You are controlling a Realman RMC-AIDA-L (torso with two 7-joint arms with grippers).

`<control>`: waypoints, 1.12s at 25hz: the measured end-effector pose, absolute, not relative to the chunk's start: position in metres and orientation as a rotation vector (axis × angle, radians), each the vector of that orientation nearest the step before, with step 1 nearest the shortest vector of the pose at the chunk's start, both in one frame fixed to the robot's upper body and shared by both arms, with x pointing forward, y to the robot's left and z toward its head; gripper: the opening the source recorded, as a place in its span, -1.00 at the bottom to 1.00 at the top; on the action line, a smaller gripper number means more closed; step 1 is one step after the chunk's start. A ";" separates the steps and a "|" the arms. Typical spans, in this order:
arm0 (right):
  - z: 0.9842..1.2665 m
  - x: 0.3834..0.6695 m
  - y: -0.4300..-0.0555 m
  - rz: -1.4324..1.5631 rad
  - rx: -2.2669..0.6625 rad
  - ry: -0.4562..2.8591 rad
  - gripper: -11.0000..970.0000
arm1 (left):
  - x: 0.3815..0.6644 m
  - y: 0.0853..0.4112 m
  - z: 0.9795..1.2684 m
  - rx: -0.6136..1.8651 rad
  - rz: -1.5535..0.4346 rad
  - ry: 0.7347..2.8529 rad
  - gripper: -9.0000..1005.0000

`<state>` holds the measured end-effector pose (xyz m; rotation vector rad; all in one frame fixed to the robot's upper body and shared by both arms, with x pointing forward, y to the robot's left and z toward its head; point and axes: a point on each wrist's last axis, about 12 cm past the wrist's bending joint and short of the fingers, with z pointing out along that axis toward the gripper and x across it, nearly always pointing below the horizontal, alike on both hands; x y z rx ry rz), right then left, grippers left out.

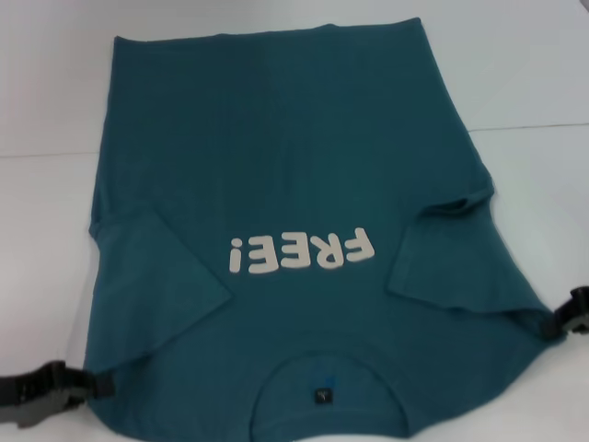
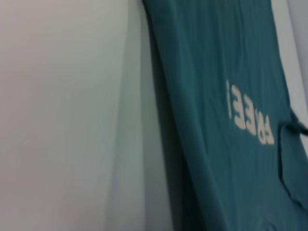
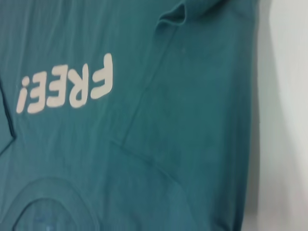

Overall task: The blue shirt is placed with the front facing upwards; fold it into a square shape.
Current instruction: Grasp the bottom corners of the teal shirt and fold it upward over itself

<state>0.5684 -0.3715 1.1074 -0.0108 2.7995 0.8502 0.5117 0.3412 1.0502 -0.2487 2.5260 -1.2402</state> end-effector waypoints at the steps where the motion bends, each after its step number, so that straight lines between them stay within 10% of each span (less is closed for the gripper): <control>1: 1.107 0.566 -0.372 0.843 -0.031 2.820 -0.93 | 0.508 0.342 1.050 -0.235 -1.247 2.547 -0.89; 17: 1.098 0.518 -0.373 0.933 -0.329 3.028 -0.93 | 0.446 0.358 1.048 -0.112 -1.377 2.727 -0.89; 28: 1.120 0.567 -0.343 1.135 -0.141 2.550 -0.92 | 0.530 0.326 1.071 -0.085 -1.321 2.585 -0.89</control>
